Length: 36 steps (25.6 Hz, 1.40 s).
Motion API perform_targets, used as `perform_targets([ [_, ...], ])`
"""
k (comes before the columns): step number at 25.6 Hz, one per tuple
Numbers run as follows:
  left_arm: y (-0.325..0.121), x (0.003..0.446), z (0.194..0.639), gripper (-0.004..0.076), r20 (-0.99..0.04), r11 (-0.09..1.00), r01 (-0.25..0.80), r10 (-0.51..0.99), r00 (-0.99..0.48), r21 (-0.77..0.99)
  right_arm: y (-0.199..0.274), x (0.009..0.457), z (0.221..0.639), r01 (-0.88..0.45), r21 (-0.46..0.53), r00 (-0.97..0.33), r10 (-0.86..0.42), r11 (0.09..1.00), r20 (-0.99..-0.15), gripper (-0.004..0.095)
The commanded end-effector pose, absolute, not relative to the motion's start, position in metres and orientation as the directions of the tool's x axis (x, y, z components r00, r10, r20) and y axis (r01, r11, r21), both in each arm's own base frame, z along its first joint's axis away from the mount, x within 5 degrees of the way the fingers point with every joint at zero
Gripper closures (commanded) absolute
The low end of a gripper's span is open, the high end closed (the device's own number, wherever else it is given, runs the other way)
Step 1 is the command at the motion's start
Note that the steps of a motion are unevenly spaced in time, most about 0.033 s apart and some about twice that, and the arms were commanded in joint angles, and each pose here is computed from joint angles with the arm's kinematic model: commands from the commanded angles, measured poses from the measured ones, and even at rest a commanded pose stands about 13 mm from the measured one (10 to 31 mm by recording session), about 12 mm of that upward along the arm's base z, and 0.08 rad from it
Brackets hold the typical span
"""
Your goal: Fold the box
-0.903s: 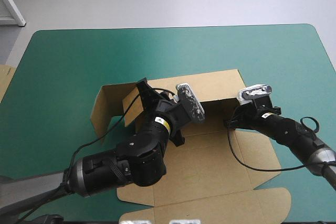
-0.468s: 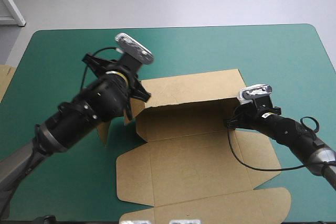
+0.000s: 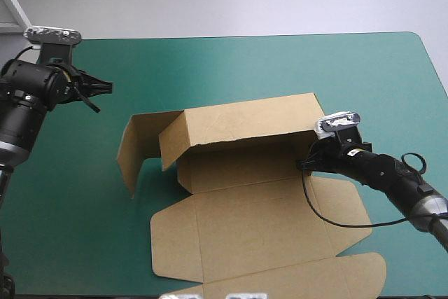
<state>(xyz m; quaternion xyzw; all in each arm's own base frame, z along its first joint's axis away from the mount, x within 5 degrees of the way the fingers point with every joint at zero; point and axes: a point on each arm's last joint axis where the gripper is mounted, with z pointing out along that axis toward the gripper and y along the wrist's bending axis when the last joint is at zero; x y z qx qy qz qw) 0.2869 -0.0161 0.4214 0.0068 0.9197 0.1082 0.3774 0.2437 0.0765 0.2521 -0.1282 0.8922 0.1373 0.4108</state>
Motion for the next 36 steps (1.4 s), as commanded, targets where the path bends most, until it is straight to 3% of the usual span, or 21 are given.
perform_targets([
  [1,-0.002,0.279,0.435,0.052,-0.738,0.983,-0.094,0.055,-0.673,0.159,0.083,0.25,0.286,-0.36,0.194,-0.592,-0.063,0.912,-0.804,0.0927],
  [4,-0.001,0.279,0.42,0.052,-0.705,0.983,-0.089,0.049,-0.707,0.158,0.085,0.253,0.305,-0.369,0.206,-0.602,-0.064,0.906,-0.796,0.0927],
  [10,-0.003,0.282,0.389,0.052,-0.651,0.985,-0.067,0.052,-0.757,0.157,0.075,0.26,0.348,-0.286,0.116,-0.64,-0.099,0.951,-0.762,0.0927],
  [15,-0.004,0.283,0.378,0.052,-0.644,0.988,-0.057,0.051,-0.763,0.146,0.075,0.267,0.367,-0.267,0.099,-0.701,-0.123,0.959,-0.703,0.0927],
  [26,-0.007,0.283,0.378,0.052,-0.642,0.992,-0.05,0.035,-0.766,0.113,0.091,0.324,0.343,-0.247,0.127,-0.833,-0.144,0.961,-0.534,0.0928],
  [29,-0.007,0.282,0.378,0.052,-0.639,0.992,-0.049,0.035,-0.769,0.114,0.097,0.347,0.335,-0.246,0.127,-0.838,-0.145,0.961,-0.525,0.0915],
  [31,-0.007,0.281,0.377,0.052,-0.63,0.992,-0.049,0.035,-0.776,0.117,0.099,0.359,0.336,-0.262,0.115,-0.822,-0.159,0.958,-0.546,0.0811],
  [34,-0.007,0.281,0.377,0.052,-0.626,0.992,-0.049,0.035,-0.779,0.117,0.098,0.365,0.342,-0.269,0.079,-0.793,-0.174,0.96,-0.584,0.0488],
  [36,-0.007,0.281,0.377,0.052,-0.628,0.992,-0.049,0.034,-0.778,0.115,0.097,0.364,0.343,-0.264,0.064,-0.796,-0.18,0.962,-0.578,0.0437],
])
